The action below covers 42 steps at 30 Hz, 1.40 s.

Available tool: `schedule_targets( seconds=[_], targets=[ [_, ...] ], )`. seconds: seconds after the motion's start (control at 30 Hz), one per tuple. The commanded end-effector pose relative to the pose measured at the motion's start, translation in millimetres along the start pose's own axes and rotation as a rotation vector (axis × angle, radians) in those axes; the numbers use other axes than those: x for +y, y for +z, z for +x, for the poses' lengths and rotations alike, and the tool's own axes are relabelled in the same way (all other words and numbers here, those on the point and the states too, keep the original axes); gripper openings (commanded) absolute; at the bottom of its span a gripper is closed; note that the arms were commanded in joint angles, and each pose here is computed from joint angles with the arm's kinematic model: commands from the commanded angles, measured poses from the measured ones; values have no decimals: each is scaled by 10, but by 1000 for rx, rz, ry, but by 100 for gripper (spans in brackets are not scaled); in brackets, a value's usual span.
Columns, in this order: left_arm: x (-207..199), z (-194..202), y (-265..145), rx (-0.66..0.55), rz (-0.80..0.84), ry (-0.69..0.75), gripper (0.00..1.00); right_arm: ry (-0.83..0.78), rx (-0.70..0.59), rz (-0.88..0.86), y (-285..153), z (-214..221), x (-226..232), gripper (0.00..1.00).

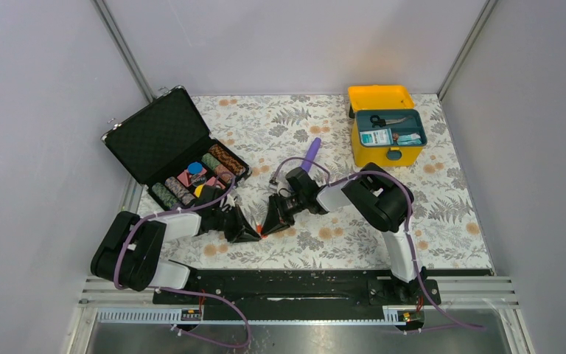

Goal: Organize the medicine kit

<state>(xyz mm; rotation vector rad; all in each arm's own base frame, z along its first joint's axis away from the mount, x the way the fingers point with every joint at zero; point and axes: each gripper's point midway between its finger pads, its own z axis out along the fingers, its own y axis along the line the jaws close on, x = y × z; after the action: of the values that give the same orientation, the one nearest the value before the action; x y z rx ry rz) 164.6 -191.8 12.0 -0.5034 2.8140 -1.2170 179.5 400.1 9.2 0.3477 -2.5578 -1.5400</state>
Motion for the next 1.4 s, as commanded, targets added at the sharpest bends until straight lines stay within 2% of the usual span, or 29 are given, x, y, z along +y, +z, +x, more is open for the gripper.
schedule_targets(
  seconds=[0.0,0.13,0.23,0.4,0.57,0.67,0.77,0.83,0.9,1.07,1.13,1.27,1.37],
  targets=[
    [628,-98,-24,-115,-257,-55,0,-9,-44,96,0,-45,-220,29],
    [385,-133,-77,-117,-166,18,0,-165,-122,-9,-306,-264,417,44],
    [125,-179,-142,-151,-71,109,0,-223,-162,-67,-600,-325,721,48],
    [-432,-181,-324,-220,132,340,0,-274,-173,-30,-1028,-313,736,52],
    [-860,-89,-488,-196,320,620,0,-309,-179,42,-1334,-255,597,53],
    [-949,-87,-592,-211,367,853,0,-413,-207,40,-1499,-280,743,55],
    [-987,-118,-784,-224,423,952,0,-567,-231,8,-1623,-354,1019,57],
    [-1077,-167,-927,-245,462,976,0,-647,-242,-22,-1675,-406,1187,60],
    [-1169,-183,-1037,-258,483,998,0,-752,-251,-91,-1713,-430,1407,69],
    [-1166,-75,-1134,-219,474,1134,0,-924,-294,-156,-1716,-577,1751,76],
    [-1170,-53,-1160,-213,473,1161,0,-969,-276,-173,-1644,-610,1804,77],
    [-1259,-10,-1231,-199,512,1150,0,-1014,-229,-211,-1451,-629,1882,69],
    [-1341,23,-1280,-179,549,1138,0,-1040,-200,-251,-1330,-578,1948,68]
  ],
)
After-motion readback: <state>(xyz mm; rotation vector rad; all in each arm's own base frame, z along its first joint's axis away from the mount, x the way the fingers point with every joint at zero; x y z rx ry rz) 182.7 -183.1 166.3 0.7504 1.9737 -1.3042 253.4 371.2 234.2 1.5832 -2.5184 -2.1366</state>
